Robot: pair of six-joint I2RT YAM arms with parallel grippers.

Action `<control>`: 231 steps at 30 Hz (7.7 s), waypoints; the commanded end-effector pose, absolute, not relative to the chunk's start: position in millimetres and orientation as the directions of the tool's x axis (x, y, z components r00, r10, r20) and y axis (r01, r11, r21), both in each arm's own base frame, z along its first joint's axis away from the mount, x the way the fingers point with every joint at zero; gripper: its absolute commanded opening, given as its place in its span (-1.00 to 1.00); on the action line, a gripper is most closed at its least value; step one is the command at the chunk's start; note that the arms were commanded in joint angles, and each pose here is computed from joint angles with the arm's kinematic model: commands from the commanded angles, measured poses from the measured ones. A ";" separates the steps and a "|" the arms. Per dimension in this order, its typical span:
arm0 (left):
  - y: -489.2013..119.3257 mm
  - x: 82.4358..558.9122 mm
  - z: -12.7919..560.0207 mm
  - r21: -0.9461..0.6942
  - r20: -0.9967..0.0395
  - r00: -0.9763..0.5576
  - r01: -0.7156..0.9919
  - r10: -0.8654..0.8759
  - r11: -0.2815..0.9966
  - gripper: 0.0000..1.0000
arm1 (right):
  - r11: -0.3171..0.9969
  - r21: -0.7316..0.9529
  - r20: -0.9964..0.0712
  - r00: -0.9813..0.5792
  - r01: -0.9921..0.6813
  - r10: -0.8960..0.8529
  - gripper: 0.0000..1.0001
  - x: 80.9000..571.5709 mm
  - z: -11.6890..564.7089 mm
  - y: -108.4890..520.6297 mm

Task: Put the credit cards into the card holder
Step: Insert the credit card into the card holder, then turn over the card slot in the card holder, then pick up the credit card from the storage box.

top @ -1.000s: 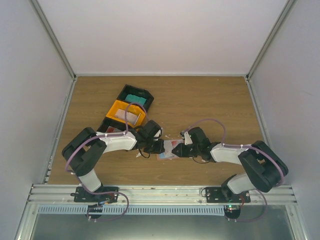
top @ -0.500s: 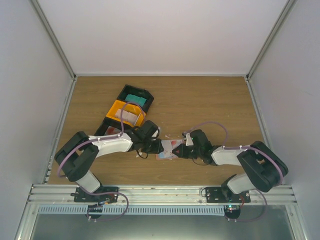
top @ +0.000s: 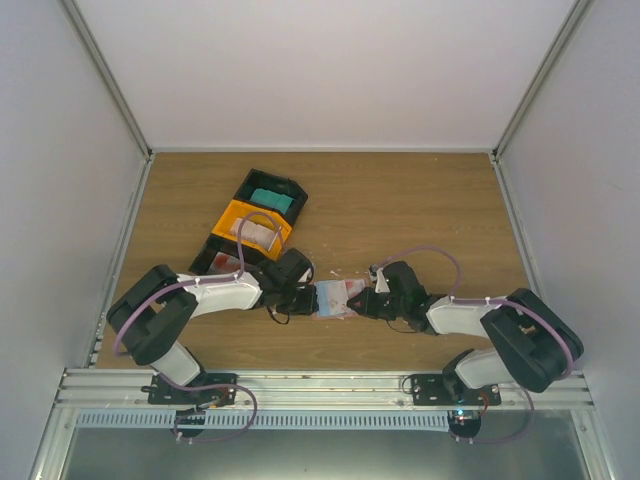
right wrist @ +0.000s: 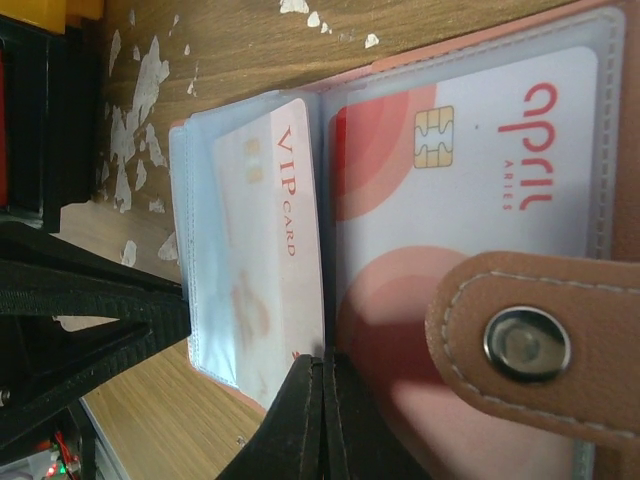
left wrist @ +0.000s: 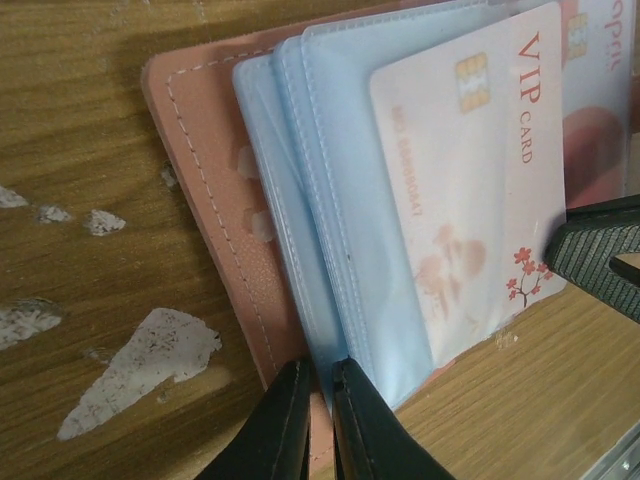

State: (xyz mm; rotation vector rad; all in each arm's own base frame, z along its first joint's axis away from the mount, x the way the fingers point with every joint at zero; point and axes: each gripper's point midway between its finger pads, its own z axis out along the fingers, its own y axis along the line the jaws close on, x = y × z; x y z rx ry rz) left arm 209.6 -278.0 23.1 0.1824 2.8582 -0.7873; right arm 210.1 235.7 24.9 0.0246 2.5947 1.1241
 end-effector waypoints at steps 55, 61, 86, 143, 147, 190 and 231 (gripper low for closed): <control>-291.9 223.2 58.9 -0.547 -0.313 -0.948 0.229 0.058 0.805 -0.65 | 0.805 0.511 -0.343 -0.930 -0.302 -0.131 -0.25 209.3 33.0 249.4; -292.5 224.9 60.3 -0.558 -0.317 -0.948 0.217 0.036 0.801 -0.60 | 0.832 0.458 -0.330 -0.929 -0.313 -0.168 -0.31 210.4 22.6 250.1; -299.5 224.8 43.0 -0.568 -0.283 -0.958 0.213 0.054 0.795 -0.53 | 0.903 0.354 -0.265 -0.952 -0.246 -0.156 -0.95 205.5 -9.3 229.7; -372.0 277.2 110.9 -0.536 -0.449 -0.886 0.371 0.116 0.758 0.08 | 0.910 0.388 -0.655 -0.738 -0.143 0.164 0.01 228.4 107.4 153.6; -333.3 303.6 143.7 -0.466 -0.528 -0.848 0.326 0.037 0.823 0.13 | 0.912 0.362 -0.635 -0.768 -0.194 0.089 0.05 237.0 107.4 168.8; -189.1 400.1 54.1 -0.118 -0.291 -0.938 0.228 0.186 0.967 -0.04 | 0.888 0.389 -0.510 -0.860 -0.244 -0.013 0.08 274.4 58.4 218.4; -184.2 397.3 94.7 -0.120 -0.365 -0.916 0.226 0.169 0.967 -0.62 | 0.894 0.390 -0.486 -0.874 -0.221 -0.004 0.07 270.4 49.0 216.5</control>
